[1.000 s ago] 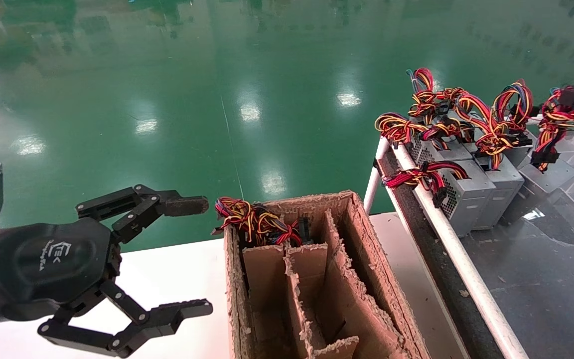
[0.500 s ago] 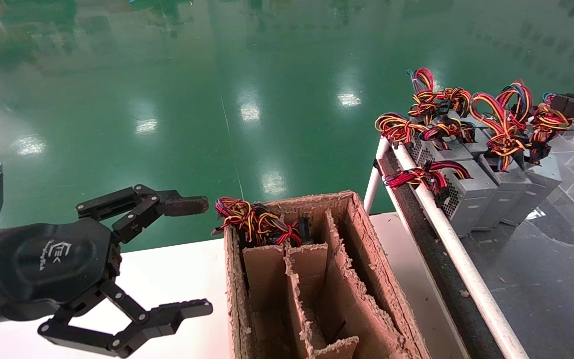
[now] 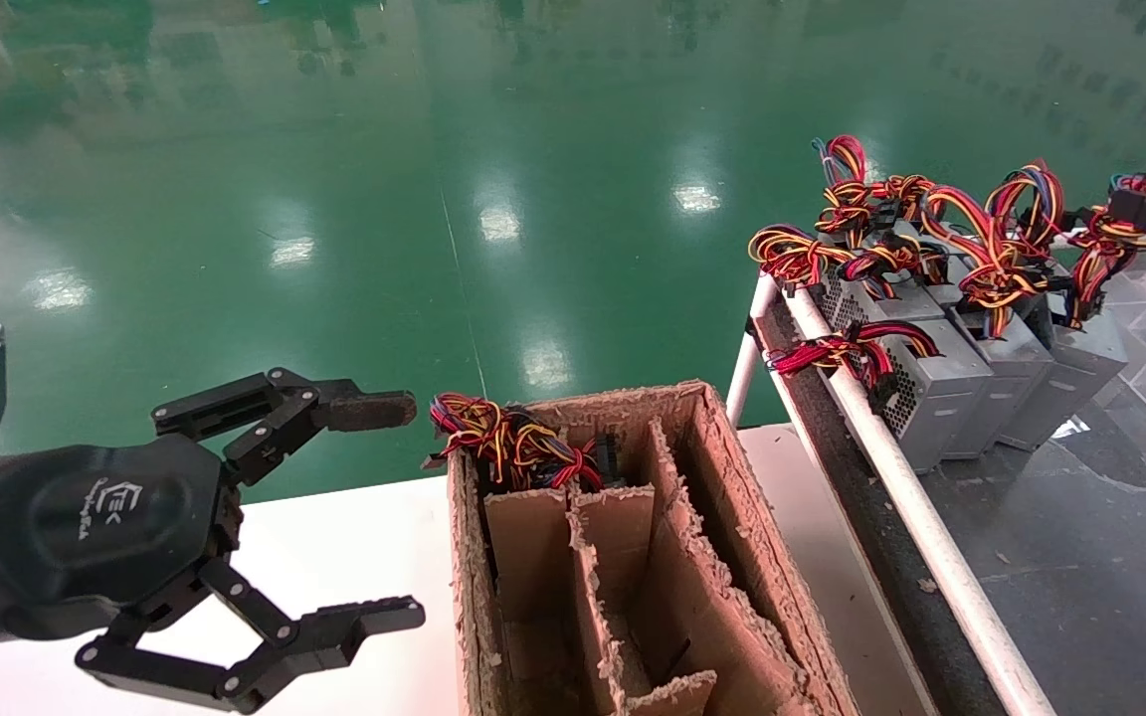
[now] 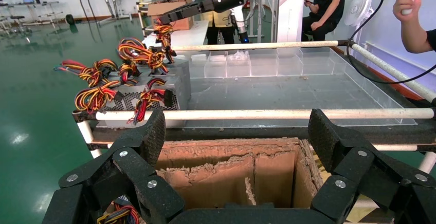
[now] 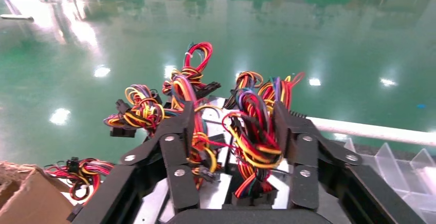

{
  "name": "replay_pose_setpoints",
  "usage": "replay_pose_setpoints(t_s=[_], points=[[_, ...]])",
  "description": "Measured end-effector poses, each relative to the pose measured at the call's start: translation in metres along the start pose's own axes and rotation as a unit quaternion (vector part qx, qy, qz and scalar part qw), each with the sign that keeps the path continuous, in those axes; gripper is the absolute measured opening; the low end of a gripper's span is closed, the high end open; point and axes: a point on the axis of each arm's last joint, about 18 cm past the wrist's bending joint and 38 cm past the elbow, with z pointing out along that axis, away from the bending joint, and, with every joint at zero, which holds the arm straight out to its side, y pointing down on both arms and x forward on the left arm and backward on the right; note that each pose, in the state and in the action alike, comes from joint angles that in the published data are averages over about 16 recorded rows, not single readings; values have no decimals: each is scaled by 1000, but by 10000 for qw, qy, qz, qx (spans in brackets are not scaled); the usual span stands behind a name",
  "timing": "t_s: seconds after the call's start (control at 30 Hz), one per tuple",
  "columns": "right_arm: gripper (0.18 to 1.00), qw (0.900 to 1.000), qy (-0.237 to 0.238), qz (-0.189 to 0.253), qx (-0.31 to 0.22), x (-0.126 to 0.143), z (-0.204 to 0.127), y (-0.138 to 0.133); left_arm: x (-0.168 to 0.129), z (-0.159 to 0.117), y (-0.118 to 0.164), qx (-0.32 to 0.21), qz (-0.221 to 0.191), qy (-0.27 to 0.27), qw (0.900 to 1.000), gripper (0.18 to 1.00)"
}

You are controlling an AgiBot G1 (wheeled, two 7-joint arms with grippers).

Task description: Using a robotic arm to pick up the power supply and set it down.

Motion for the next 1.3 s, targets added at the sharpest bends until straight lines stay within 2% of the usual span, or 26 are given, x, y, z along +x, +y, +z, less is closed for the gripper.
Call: replay_pose_setpoints(t_s=[0.37,0.77,0.97,1.3], points=[[738,9993,61,-352,121,3,0,-10,0,0,0,0,0,0,10000,1001],[932,9957,-216,-794,430,-9,0,-25,0,0,0,0,-1,-2,10000,1001],[978,9923,-535,-963,557,-26,4,-29,0,0,0,0,-1,-3,10000,1001],[1000,9832,-1247,-1126,718,-64,9,-30,0,0,0,0,-1,-3,10000,1001]])
